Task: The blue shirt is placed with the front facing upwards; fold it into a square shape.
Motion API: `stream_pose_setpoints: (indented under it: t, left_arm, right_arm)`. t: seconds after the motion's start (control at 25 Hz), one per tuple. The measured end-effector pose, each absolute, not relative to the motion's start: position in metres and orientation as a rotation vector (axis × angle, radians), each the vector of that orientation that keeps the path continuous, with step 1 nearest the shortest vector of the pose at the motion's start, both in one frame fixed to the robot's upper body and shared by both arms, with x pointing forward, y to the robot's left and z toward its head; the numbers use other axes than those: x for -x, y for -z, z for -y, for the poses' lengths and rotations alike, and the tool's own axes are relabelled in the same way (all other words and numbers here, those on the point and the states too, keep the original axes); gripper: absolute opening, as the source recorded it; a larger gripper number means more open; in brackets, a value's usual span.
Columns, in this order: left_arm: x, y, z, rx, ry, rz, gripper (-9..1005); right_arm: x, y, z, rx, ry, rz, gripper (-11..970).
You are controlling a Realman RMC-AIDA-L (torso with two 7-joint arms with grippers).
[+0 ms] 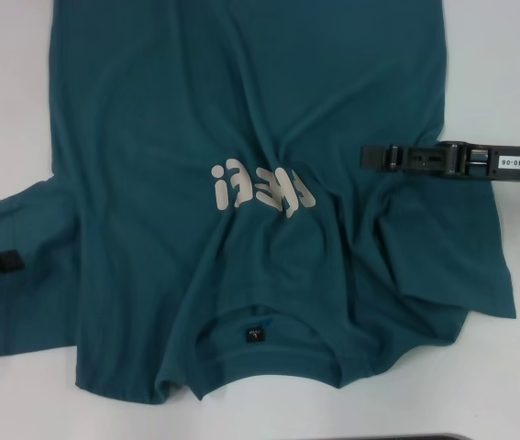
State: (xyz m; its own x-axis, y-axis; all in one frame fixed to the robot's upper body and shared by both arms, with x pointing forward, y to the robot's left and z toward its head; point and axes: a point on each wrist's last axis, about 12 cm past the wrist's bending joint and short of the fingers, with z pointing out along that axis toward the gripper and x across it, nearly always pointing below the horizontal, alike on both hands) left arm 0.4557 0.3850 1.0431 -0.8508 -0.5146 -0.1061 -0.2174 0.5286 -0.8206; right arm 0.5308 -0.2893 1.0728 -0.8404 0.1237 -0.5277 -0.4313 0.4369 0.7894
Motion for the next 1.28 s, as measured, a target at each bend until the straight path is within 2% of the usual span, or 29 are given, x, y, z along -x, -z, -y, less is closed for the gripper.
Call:
stream_pose_setpoints:
  t: [0.32, 0.56, 0.84, 1.28]
  left_arm:
    - [-0.461, -1.058, -0.383, 0.281, 1.133, -2.423, 113]
    - [-0.463, -1.071, -0.381, 0.079, 1.063, -2.408, 7]
    - [-0.463, -1.079, -0.391, 0.054, 0.997, -2.401, 6]
    - [-0.469, -1.105, -0.417, 0.186, 0.829, -2.427, 6]
  right_arm:
    - [-0.531, -1.073, 0.290, 0.258, -1.408, -2.174, 897]
    - [-0.531, -1.073, 0.292, 0.258, -1.403, -2.176, 897]
    - [-0.532, -1.074, 0.292, 0.259, -1.400, -2.176, 897]
    - [-0.532, -1.073, 0.292, 0.259, -1.401, -2.180, 897]
